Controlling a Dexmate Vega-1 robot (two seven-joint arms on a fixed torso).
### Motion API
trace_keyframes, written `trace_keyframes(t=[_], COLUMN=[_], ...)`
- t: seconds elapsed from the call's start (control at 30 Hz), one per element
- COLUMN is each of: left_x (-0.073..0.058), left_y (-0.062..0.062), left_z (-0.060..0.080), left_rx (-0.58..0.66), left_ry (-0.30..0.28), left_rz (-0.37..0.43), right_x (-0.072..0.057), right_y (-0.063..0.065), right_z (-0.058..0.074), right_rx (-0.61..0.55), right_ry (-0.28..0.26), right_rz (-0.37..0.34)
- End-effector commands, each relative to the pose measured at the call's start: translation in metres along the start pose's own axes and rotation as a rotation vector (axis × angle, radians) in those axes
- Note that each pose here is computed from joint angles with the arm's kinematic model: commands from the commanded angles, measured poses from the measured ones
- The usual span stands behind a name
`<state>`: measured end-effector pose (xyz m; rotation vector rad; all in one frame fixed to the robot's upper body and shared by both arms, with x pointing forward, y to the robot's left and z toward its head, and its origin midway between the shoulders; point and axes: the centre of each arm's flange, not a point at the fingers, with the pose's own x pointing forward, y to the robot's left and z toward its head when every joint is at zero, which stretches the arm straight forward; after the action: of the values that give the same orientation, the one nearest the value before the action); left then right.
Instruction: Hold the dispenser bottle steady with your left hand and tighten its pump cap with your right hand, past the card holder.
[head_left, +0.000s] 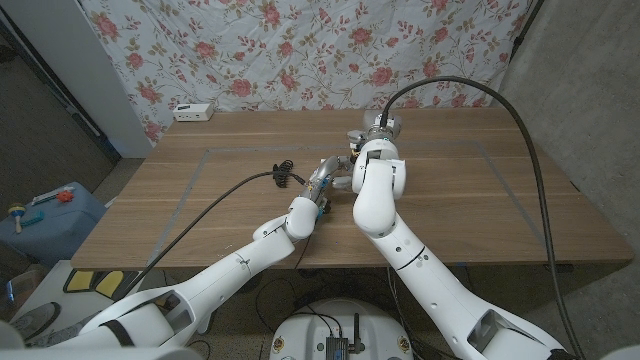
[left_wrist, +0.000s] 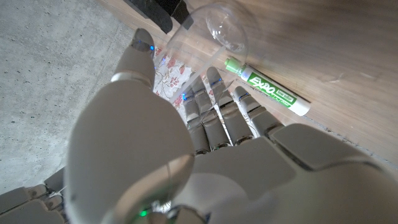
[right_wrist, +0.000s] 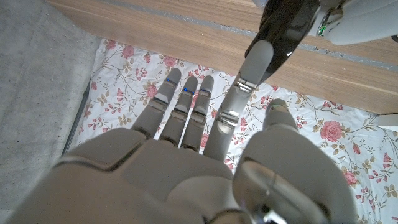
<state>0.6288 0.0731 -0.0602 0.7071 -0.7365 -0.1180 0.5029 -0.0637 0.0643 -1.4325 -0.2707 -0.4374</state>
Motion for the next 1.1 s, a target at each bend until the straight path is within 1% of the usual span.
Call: trace_keyframes(t=[0.03, 0.37, 0.53, 0.63, 0.87, 1.0, 1.1], left_x=[0.001, 0.001, 0.0, 0.0, 0.0, -0.001, -0.001], left_y=[-0.001, 0.001, 0.002, 0.002, 0.003, 0.004, 0.005], left_z=[0.001, 0.002, 0.002, 0.002, 0.002, 0.001, 0.001], left_rx=[0.002, 0.007, 0.009, 0.01, 0.011, 0.013, 0.013], left_ry=[-0.004, -0.006, -0.008, -0.009, -0.008, -0.006, -0.004], left_rz=[-0.002, 0.0, -0.002, -0.002, 0.0, 0.002, 0.003], right_x=[-0.002, -0.009, -0.011, -0.013, -0.018, -0.02, -0.021], right_y=[-0.001, -0.004, -0.005, -0.006, -0.009, -0.013, -0.015], right_z=[-0.002, -0.006, -0.009, -0.012, -0.018, -0.023, -0.026], right_rx=[-0.04, -0.06, -0.072, -0.072, -0.079, -0.069, -0.082], right_ry=[-0.009, -0.026, -0.061, -0.07, -0.083, -0.105, -0.112], right_rz=[0.006, -0.009, -0.017, -0.036, -0.044, -0.017, -0.019])
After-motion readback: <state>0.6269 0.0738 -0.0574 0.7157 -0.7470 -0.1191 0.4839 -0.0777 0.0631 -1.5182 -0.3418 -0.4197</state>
